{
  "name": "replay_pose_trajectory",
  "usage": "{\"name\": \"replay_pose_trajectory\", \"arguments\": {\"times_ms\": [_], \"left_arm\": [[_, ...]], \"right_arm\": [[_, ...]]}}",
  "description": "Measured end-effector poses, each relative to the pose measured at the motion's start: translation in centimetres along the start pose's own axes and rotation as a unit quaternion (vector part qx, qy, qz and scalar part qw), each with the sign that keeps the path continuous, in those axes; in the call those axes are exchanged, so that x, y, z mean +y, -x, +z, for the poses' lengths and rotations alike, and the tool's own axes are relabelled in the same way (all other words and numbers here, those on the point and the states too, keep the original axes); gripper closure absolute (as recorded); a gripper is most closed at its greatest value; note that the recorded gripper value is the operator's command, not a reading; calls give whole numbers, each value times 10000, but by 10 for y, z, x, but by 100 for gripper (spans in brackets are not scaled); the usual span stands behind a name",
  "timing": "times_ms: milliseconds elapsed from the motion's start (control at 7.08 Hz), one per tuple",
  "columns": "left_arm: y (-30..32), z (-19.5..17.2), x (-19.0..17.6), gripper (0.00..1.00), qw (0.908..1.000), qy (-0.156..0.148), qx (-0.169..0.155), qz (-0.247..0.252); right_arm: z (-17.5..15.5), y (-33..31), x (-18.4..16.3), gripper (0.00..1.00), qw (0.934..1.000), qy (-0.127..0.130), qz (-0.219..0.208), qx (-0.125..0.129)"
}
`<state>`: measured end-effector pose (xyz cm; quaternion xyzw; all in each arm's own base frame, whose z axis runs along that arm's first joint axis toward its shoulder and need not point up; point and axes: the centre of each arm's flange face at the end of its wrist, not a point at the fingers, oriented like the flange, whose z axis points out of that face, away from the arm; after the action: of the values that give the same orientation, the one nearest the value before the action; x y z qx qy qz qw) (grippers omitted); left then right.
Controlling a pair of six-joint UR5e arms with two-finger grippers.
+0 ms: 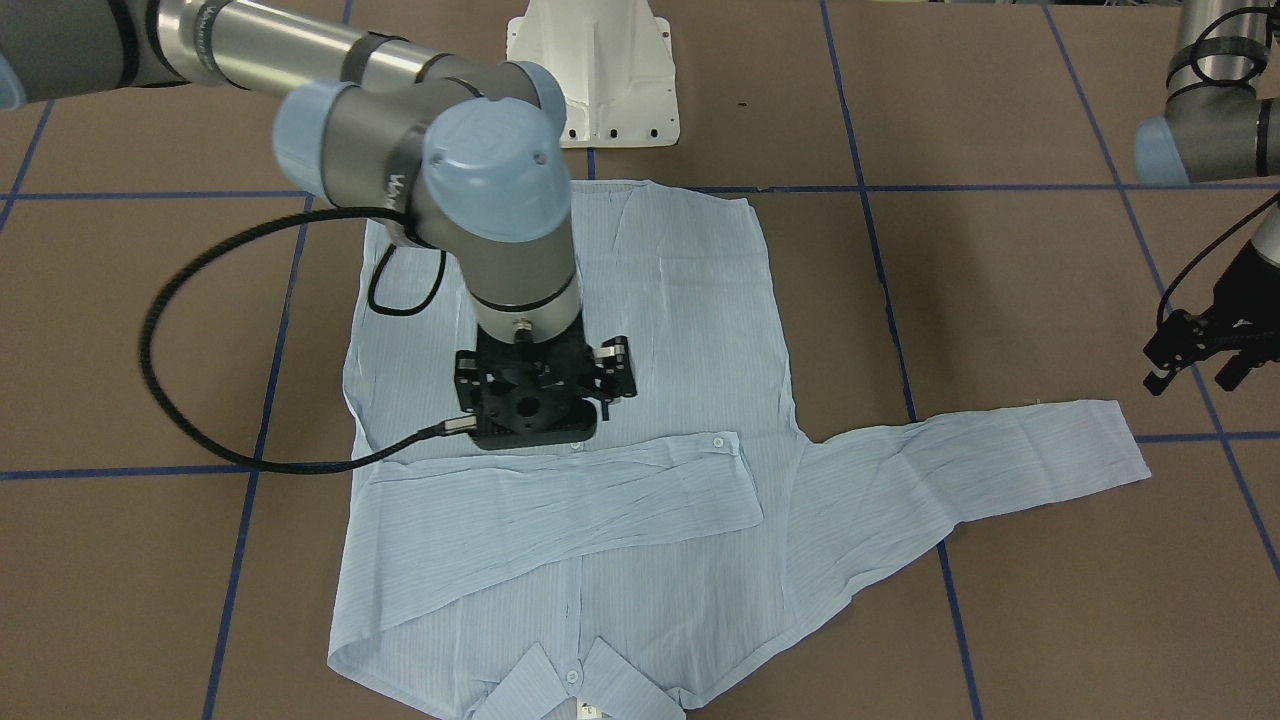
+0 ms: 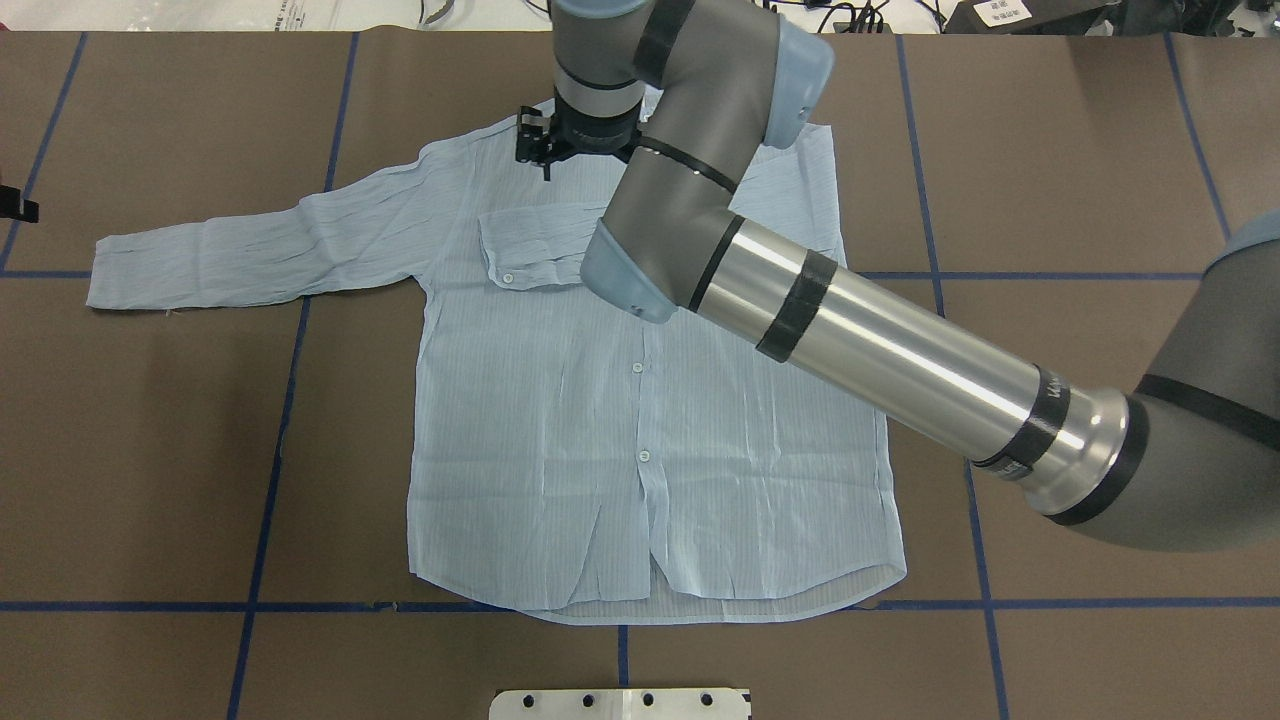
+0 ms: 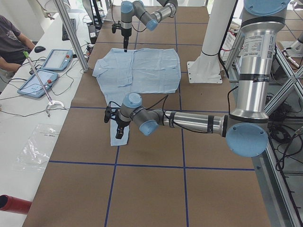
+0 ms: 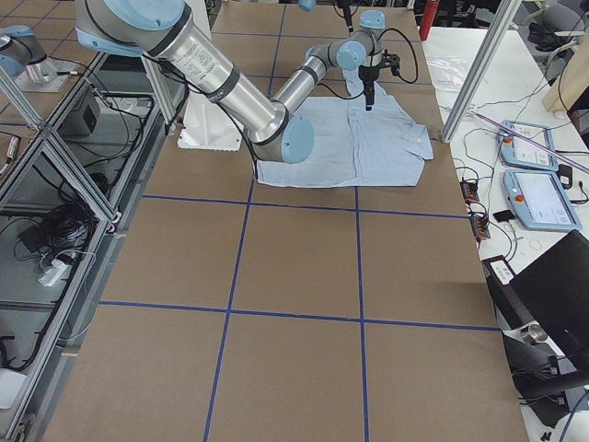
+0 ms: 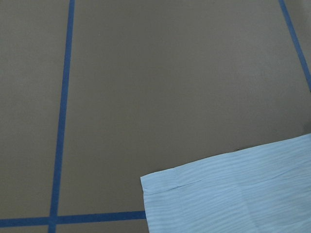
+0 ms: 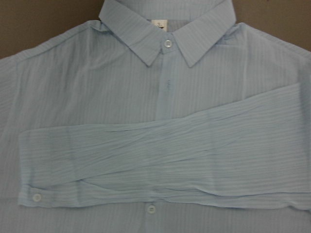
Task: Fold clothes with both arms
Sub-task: 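Release the sleeve and raise the right gripper while the left gripper reaches the cuff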
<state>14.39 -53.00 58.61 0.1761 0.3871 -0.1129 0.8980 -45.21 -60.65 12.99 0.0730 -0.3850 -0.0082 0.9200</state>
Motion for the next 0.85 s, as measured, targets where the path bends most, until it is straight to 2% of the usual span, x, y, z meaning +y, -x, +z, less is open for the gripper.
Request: {"name": "replay_pose_trajectory", "arguments": {"times_ms": [141, 424, 848], "left_arm": [[7, 22, 12, 16, 9998, -126, -39, -148], [17, 53, 20, 22, 9993, -280, -106, -201], [-2, 80, 23, 29, 9997, -190, -113, -83]], "right_arm": [[-13, -60, 5, 0, 9996, 77, -239, 102], [-30, -156, 12, 0, 9985, 170, -508, 119], [-47, -230, 15, 0, 9981, 257, -556, -76]]}}
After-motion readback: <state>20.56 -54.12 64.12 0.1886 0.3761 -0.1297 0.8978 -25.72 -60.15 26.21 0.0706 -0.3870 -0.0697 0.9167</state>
